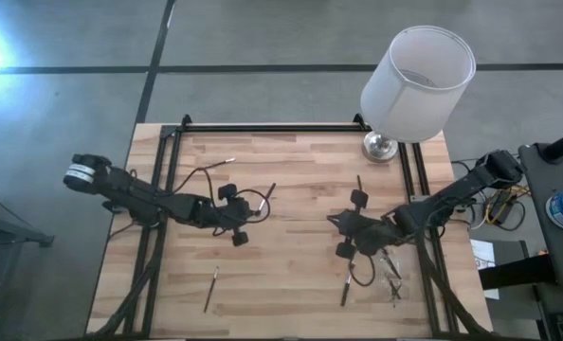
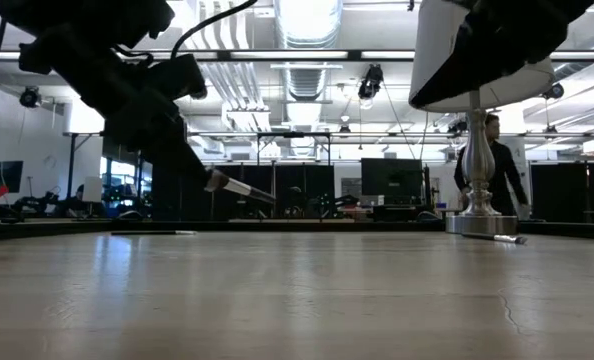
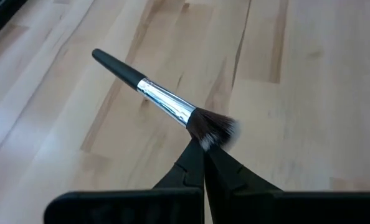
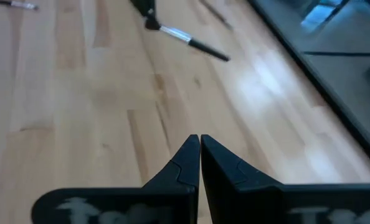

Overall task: Put items in baskets/containers
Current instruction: Put the top powder brush into the transparent organizer

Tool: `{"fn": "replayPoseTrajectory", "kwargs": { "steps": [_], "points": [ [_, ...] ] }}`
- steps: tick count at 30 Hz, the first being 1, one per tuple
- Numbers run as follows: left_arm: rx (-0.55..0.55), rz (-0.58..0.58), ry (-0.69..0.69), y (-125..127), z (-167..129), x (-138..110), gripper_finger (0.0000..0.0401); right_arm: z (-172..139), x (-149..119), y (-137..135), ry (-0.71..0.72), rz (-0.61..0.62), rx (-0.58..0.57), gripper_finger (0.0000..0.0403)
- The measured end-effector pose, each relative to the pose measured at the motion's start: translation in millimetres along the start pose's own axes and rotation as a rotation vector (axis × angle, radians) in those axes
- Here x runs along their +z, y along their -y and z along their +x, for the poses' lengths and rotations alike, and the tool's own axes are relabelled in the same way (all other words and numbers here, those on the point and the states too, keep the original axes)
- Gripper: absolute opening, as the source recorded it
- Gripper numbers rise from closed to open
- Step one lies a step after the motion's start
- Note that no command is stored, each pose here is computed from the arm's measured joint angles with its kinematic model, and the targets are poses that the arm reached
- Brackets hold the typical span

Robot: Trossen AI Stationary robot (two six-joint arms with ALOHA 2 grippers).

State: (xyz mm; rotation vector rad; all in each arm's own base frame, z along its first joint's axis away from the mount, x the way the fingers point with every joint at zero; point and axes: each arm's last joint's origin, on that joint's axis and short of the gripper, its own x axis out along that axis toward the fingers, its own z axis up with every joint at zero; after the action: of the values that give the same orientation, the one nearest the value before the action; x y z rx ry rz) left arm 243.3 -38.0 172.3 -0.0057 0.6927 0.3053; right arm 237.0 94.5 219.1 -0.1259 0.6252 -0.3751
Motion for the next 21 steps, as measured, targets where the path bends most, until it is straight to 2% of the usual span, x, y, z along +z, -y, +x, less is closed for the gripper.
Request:
{"fn": "replayPoseTrajectory", "kwargs": {
  "steps": [6,12,15,21],
  "points": [
    [-0.033,0.055,-0.001,4.9,-1.9,-1.1,0.0,27.0,0.2,-5.9,-0.011,-0.037,0.07,0.0008],
    [-0.061,0.114,-0.003,7.9,-3.3,-1.9,0.0,37.4,-1.2,-14.1,0.017,-0.057,0.088,0.0008],
    [-0.085,0.139,-0.005,10.8,-4.5,-2.8,0.0,39.8,-2.7,-15.7,0.072,-0.042,0.11,0.0008],
    [-0.112,0.198,0.011,18.2,-8.1,-3.8,0.0,41.9,-13.3,-16.8,0.273,0.004,0.242,0.0008]
  ]
}}
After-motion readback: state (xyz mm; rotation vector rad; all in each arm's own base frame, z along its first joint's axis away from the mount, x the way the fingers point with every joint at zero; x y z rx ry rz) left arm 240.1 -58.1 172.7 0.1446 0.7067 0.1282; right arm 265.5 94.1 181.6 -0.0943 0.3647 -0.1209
